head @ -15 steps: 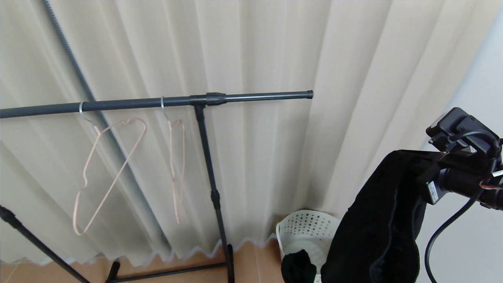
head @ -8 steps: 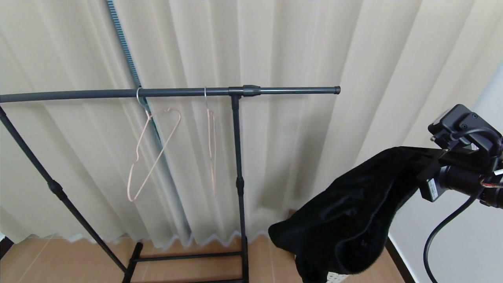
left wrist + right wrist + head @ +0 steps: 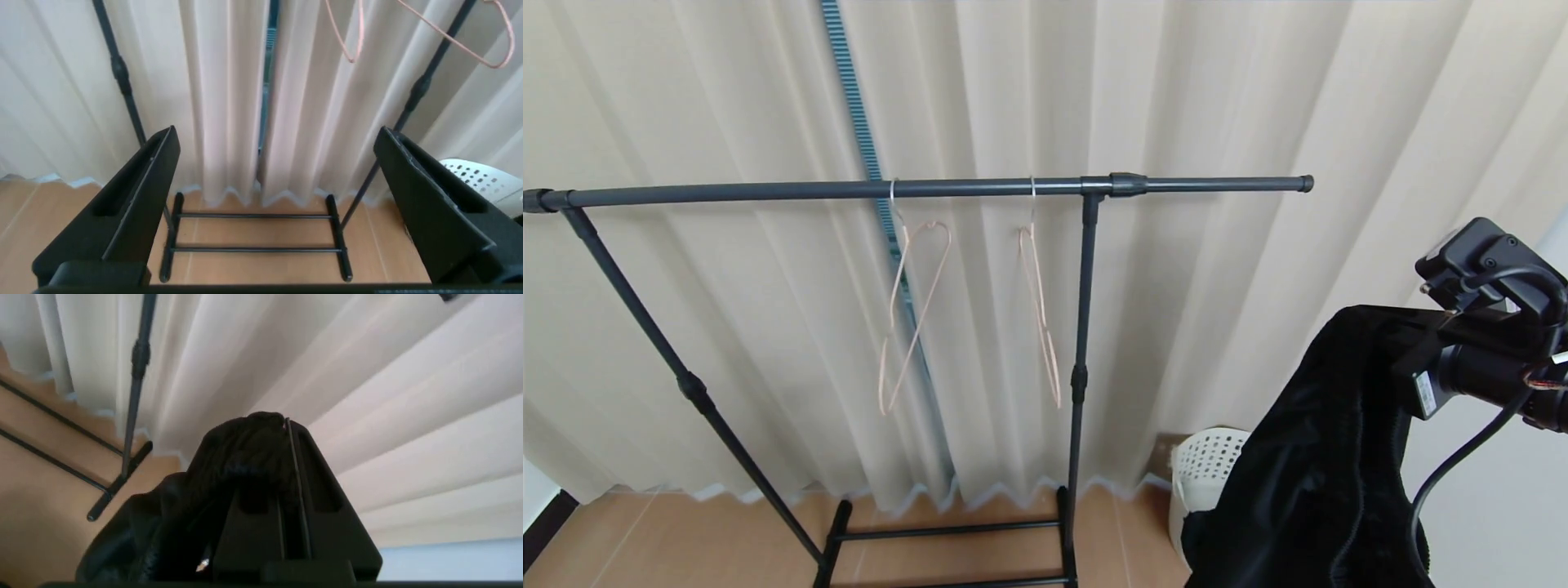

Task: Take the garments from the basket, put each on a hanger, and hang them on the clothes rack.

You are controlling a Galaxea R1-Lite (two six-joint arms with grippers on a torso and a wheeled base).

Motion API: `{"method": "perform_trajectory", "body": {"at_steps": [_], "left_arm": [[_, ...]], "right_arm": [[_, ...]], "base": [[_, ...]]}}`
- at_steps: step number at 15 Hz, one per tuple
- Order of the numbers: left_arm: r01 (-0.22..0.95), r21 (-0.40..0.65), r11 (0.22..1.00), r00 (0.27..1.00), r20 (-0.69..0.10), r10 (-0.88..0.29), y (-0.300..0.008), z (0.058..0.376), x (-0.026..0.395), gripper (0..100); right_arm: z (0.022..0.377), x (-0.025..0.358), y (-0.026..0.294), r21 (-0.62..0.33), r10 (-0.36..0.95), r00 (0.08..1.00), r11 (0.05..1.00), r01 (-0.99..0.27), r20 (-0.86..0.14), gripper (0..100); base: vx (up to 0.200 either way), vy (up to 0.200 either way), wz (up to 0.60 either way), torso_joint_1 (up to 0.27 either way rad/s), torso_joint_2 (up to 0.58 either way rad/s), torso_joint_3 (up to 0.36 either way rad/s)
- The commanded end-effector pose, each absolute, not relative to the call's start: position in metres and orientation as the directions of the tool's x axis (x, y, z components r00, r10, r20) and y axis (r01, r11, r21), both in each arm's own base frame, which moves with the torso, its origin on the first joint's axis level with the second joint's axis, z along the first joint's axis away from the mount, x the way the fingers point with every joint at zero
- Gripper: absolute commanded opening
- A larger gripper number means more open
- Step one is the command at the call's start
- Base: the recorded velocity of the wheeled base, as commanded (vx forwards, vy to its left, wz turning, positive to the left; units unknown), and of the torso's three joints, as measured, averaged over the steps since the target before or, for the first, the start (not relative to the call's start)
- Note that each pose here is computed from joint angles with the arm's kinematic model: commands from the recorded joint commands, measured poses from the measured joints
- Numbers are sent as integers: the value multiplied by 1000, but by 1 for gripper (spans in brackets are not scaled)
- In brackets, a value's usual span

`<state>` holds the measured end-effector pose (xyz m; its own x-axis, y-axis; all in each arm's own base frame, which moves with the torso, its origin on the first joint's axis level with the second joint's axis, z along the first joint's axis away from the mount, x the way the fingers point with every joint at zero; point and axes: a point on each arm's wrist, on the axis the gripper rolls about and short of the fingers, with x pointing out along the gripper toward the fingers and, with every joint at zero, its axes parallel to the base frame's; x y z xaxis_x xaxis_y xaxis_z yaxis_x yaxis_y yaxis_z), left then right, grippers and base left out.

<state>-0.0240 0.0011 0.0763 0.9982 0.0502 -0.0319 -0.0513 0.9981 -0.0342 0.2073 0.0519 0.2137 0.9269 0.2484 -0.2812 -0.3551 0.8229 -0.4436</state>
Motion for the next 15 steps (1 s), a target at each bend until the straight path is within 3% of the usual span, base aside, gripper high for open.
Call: {"method": "perform_trajectory", "body": {"at_steps": [1,11,15], "left_arm": [[-52,-35,998,998,-34,51,1,76,-24,100],[-52,-38,998,998,-34,51,1,76,-24,100],[-52,-38,998,998,-34,51,1,76,-24,100]], "right_arm": [[213,208,52,-442,249,926,823,-357,-283,0],[211,208,52,-442,250,923,821,-363,-293,0],[210,208,52,-441,250,922,820,-363,-295,0]], "base": [[0,200,0,22,2,12],[0,200,0,0,3,0],[-200,0,0,4,4,0]]}}
